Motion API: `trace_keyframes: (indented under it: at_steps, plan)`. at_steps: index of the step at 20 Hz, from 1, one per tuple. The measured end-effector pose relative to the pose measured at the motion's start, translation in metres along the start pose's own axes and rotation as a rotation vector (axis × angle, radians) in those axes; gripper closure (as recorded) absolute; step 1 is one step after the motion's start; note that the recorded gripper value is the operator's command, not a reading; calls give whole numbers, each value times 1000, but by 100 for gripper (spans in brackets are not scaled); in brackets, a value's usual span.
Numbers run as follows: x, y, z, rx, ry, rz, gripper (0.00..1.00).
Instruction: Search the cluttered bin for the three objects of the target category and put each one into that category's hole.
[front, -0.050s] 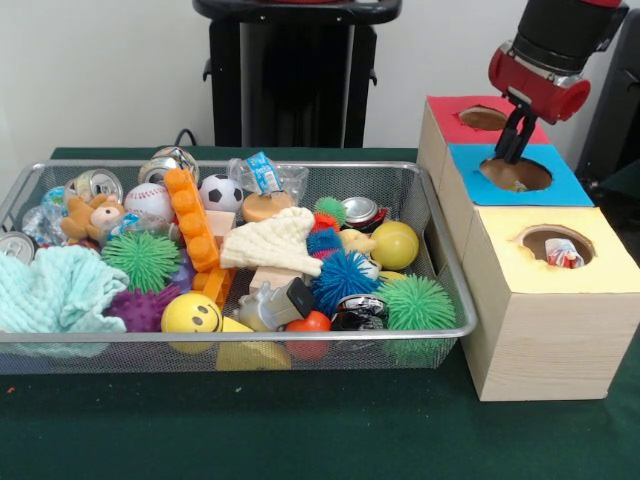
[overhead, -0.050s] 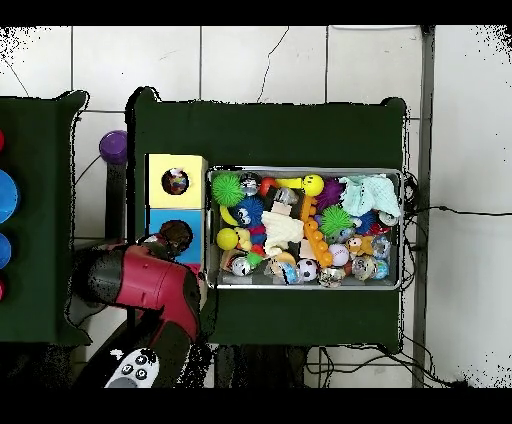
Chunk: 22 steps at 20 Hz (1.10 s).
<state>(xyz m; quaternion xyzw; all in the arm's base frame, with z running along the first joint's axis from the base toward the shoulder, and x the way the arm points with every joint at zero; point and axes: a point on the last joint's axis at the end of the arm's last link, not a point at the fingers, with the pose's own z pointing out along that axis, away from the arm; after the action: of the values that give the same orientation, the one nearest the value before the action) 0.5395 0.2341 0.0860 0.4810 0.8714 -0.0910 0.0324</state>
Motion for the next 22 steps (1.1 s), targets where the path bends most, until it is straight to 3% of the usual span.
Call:
trace_keyframes:
  at_steps: [13, 22]
  plan:
    - [-21, 4, 10, -1, 19, 68, 100]
    - [-20, 7, 51, 26, 11, 87, 100]
